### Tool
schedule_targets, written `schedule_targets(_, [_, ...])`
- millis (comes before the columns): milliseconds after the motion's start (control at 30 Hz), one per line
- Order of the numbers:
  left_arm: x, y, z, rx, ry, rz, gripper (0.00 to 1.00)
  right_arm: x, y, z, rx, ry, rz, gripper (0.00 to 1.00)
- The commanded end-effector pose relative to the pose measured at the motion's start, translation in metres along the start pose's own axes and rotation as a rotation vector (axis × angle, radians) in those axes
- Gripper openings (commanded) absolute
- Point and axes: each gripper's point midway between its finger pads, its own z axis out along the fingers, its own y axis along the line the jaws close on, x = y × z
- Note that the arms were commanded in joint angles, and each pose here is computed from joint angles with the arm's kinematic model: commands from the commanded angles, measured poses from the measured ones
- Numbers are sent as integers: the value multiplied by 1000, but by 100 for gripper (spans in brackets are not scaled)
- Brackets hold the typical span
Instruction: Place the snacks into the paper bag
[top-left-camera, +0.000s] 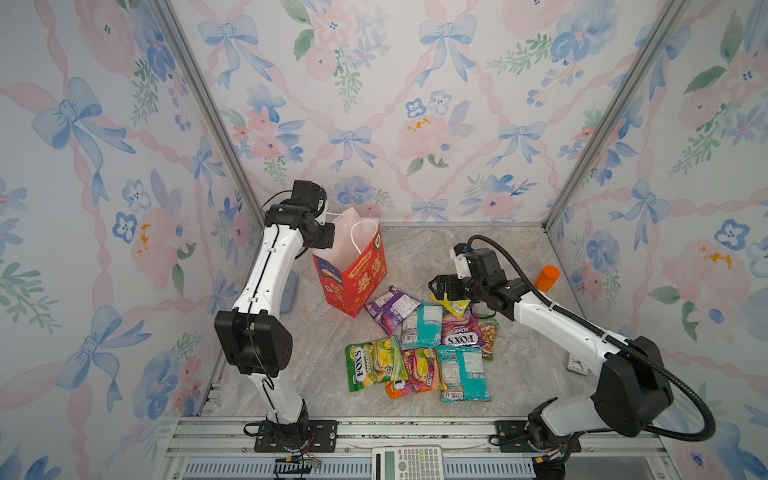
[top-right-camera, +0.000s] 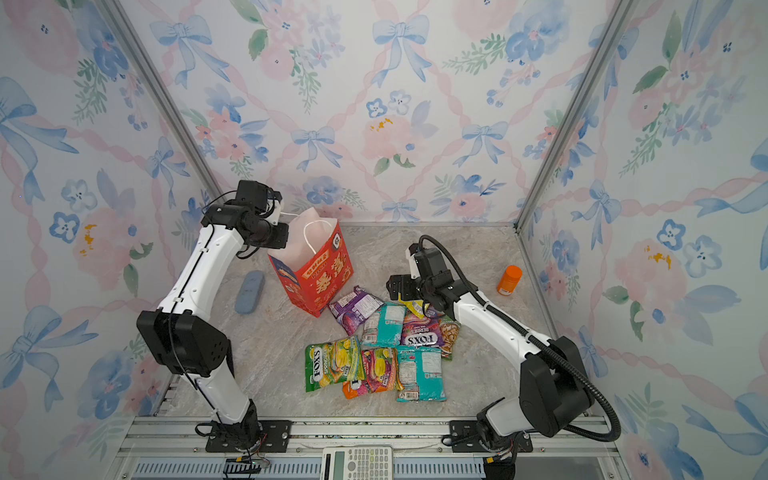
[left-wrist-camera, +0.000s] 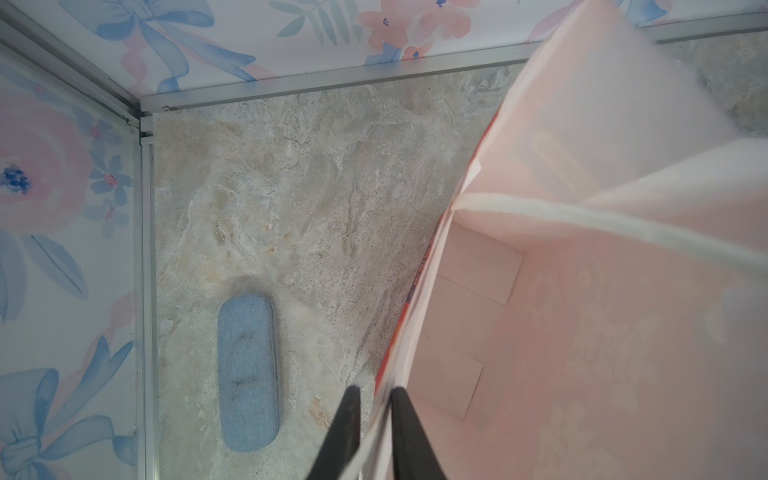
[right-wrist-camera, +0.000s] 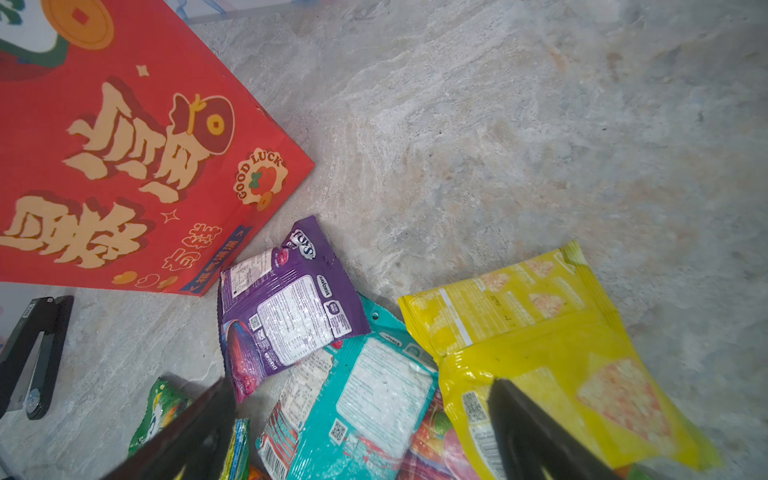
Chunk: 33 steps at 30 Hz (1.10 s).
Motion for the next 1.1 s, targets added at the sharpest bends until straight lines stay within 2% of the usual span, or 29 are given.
schedule_targets(0, [9, -7, -10, 14, 6, 0, 30, -11, 15, 0, -47, -15, -1, 97])
schedule_targets(167, [7, -7, -13, 11, -3, -10, 65, -13, 22, -2, -81, -19, 7, 97])
schedule_targets(267, [4, -9, -14, 20, -12, -8, 74, -15, 26, -5, -103, -25, 16, 97])
schedule_targets(433, [-6, -12, -13, 37, -27, -9, 77, -15, 27, -13, -125, -47, 32, 97])
schedule_targets(533, [-11, -22, -14, 97, -38, -5, 77, -15, 26, -19, -137, -58, 51, 97])
schedule_targets(633, [-13, -26, -16, 121, -44, 4, 83, -13, 20, -23, -133, -63, 63, 97])
schedule_targets(833, [-13, -26, -22, 130, -55, 10, 87, -13, 11, -26, -129, -71, 85, 97])
schedule_targets(1000, [-12, -16, -17, 75, -45, 13, 85, -15, 11, -29, -134, -79, 84, 97])
schedule_targets(1067, [-11, -20, -13, 107, -37, 10, 80, -14, 11, -29, -133, -78, 85, 97])
